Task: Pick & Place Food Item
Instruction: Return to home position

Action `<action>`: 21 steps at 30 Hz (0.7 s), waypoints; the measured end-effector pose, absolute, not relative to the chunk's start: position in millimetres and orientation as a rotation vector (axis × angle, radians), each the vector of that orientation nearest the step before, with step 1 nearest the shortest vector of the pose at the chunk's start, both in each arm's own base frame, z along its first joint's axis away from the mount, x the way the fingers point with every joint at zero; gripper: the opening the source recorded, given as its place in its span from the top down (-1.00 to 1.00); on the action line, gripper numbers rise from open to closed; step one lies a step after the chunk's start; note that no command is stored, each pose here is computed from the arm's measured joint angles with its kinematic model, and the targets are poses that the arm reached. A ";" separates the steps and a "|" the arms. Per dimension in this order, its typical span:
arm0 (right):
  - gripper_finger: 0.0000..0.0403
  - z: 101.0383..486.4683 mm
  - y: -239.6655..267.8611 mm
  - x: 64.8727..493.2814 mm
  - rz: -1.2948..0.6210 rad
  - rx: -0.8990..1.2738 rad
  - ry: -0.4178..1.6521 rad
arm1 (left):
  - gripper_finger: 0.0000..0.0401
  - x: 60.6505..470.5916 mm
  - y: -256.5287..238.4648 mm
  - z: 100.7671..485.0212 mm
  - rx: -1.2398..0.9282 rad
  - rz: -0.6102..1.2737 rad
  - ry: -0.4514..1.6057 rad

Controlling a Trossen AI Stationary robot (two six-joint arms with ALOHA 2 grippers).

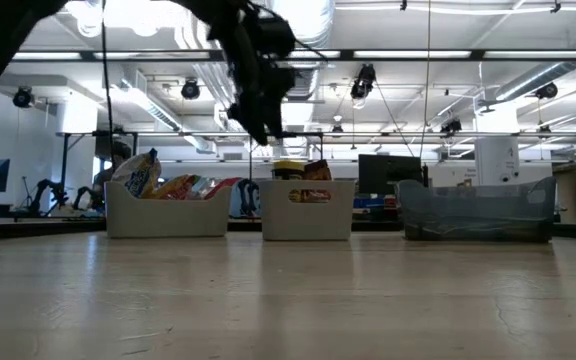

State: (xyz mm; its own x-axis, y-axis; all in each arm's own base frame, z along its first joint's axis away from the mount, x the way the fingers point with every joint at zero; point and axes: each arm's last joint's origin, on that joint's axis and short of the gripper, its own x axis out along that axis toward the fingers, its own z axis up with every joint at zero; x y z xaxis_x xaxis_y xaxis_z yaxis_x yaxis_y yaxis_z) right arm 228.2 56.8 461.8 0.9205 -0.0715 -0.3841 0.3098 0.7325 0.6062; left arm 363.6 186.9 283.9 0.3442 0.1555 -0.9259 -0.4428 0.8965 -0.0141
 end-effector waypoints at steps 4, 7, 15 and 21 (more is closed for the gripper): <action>-0.73 468.7 55.4 224.1 -0.206 0.666 0.345 | -0.37 345.6 169.0 317.4 -0.295 0.406 1.078; -0.73 473.4 54.8 222.1 -0.192 0.612 0.337 | -0.15 329.5 149.5 339.8 -0.296 0.395 1.017; -0.73 477.5 54.0 223.8 -0.178 0.586 0.305 | 0.55 288.4 85.3 375.7 -0.230 0.284 0.805; -0.73 477.8 48.6 225.0 -0.212 0.514 0.293 | 0.83 253.9 53.4 377.5 -0.194 0.220 0.692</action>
State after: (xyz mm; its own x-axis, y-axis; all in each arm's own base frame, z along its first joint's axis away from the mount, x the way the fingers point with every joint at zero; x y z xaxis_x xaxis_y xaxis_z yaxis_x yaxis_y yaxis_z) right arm 225.0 48.6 477.8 0.9368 -0.1258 -0.3265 0.2713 0.8505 0.4506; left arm 253.9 53.4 377.5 0.7489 0.1358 -0.6487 -0.2639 0.9589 -0.1039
